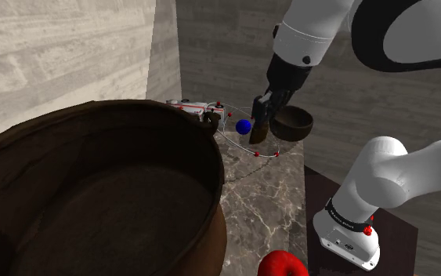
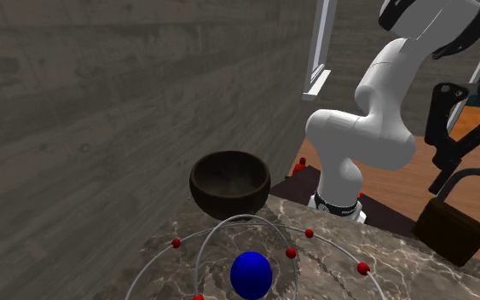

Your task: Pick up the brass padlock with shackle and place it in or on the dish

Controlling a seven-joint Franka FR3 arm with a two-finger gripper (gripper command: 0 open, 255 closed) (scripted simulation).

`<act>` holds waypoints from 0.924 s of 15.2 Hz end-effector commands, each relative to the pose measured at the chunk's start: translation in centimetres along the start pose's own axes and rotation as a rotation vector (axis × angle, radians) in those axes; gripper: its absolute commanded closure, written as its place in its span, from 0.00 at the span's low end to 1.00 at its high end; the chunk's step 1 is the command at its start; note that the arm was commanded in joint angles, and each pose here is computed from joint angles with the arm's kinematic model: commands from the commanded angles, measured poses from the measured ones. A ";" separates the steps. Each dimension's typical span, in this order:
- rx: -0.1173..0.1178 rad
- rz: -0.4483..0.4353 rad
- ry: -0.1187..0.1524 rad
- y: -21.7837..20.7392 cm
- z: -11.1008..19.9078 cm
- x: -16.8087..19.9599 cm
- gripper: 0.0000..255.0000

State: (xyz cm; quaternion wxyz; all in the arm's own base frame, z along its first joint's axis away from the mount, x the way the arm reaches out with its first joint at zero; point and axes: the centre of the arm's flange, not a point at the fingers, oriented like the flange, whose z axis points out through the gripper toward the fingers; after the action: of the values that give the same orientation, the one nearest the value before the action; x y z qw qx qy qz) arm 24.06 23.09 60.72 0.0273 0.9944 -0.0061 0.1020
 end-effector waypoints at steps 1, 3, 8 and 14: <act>0.000 0.000 0.000 1.4 -0.3 0.3 1.00; 0.000 0.000 0.000 4.0 -0.2 0.6 1.00; 0.000 0.000 0.000 10.6 0.0 1.6 1.00; 0.000 0.000 0.000 18.4 0.2 2.7 1.00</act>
State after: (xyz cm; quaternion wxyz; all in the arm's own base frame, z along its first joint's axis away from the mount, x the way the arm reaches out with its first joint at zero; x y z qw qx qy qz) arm 26.26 6.02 62.01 0.0270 0.9944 -0.0067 0.1018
